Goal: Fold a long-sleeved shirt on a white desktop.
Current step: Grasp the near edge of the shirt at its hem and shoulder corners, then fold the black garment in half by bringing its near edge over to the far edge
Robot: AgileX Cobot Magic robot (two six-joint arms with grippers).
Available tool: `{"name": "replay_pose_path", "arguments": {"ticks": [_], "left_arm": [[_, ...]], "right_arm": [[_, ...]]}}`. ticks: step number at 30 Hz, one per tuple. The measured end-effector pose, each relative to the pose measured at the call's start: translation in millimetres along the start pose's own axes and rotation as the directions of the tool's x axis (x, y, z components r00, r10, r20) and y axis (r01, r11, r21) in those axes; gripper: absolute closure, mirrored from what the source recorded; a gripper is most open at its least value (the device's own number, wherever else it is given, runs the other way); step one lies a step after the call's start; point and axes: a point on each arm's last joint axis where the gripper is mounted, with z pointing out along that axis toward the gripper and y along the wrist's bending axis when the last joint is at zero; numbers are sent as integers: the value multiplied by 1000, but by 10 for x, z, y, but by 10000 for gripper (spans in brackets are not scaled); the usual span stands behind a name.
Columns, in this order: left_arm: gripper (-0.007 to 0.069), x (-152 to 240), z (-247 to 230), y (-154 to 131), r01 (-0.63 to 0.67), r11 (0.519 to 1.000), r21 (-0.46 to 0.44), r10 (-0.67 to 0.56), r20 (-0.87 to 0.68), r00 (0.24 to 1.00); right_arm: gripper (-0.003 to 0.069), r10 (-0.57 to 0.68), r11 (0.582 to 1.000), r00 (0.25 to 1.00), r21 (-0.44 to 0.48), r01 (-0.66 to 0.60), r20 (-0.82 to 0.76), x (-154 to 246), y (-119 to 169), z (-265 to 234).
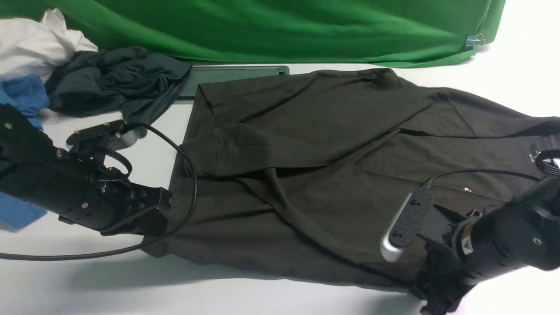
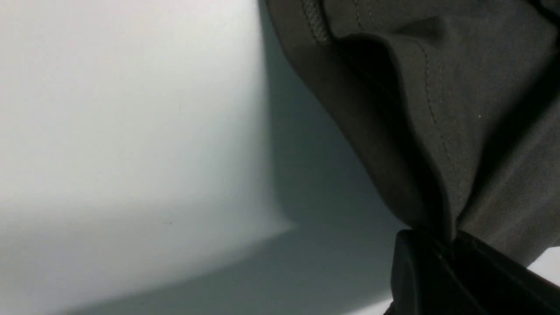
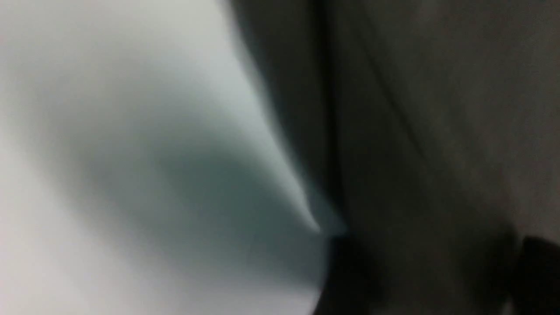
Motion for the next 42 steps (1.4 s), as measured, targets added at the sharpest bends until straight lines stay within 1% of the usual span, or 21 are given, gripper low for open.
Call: {"name": "replay_pose_path", "arguments": {"ticks": [1, 3, 4, 5, 6, 7, 8, 9, 12, 15, 19, 24, 28, 31, 32, 34, 35, 36, 37, 40, 42], "left_arm": [[595, 0, 0, 0, 0, 1000, 0, 0, 0, 1000], [595, 0, -1, 0, 0, 1000, 0, 0, 0, 1000], [595, 0, -1, 0, 0, 1000, 0, 0, 0, 1000], [595, 1, -1, 0, -1, 1000, 0, 1, -1, 1000], [595, 2, -3, 0, -3, 1000, -2, 3, -1, 1000], [595, 2, -6, 0, -4, 1000, -3, 4, 0, 1000], [595, 4, -6, 0, -5, 1000, -2, 5, -2, 1000], [595, 13, -23, -11, -8, 1000, 2, 8, -6, 1000], [595, 41, -105, -50, -19, 1000, 11, 19, -2, 1000], [595, 85, -247, -107, -22, 1000, 14, 22, 19, 1000], [595, 198, -482, -164, -26, 999, -23, 27, 35, 999], [595, 309, -713, -222, -27, 998, -56, 32, 84, 996], [595, 257, -814, -244, -33, 997, -73, 45, 165, 985], [595, 45, -906, -259, -47, 994, -98, 70, 243, 968], [595, 23, -898, -254, -47, 994, -99, 70, 244, 967], [595, -161, -923, -261, -51, 993, -105, 78, 273, 959], [595, -392, -902, -249, -50, 993, -109, 80, 294, 952], [595, -476, -863, -235, -51, 993, -111, 81, 291, 953], [596, -517, -877, -240, -55, 992, -112, 86, 299, 950], [597, -1019, -666, -155, -83, 988, -132, 119, 295, 948], [597, -1236, -551, -119, -96, 985, -144, 136, 300, 944]], "right_arm": [[246, 15, 1000, 1000, 2, -15, -8, -14, -11, 23], [371, 60, 998, 998, -1, -61, -23, -29, -14, 40], [382, 62, 998, 998, -2, -62, -26, -27, -10, 40], [470, 69, 998, 997, -3, -69, -33, -28, -2, 37], [520, 68, 998, 997, -3, -68, -46, -23, 4, 19], [561, 63, 998, 996, -1, -63, -55, -20, 1, -10], [568, 61, 998, 996, 0, -61, -58, -18, -1, -15], [601, 51, 999, 994, -1, -51, -92, 22, 4, -80], [608, 52, 999, 989, -5, -53, -137, 103, 23, -241], [609, 60, 998, 992, 11, -59, -113, 160, 34, -485], [609, 66, 998, 995, 26, -64, -80, 263, 68, -782], [611, 59, 996, 998, 62, -60, 28, 342, 96, -1111], [611, 54, 991, 993, 115, -66, 108, 263, 15, -1315], [612, 33, 982, 987, 181, -62, 158, 45, -245, -1447], [612, 39, 980, 986, 188, -69, 160, 26, -280, -1456], [613, 47, 976, 987, 204, -78, 154, -102, -467, -1438], [613, 56, 971, 988, 223, -88, 146, -260, -723, -1398], [614, 60, 968, 987, 234, -94, 151, -342, -836, -1396], [614, 61, 969, 988, 230, -92, 141, -343, -851, -1363], [614, 40, 965, 994, 253, -65, 102, -621, -1322, -1164], [614, 17, 965, 996, 258, -38, 85, -749, -1503, -1039]]}}
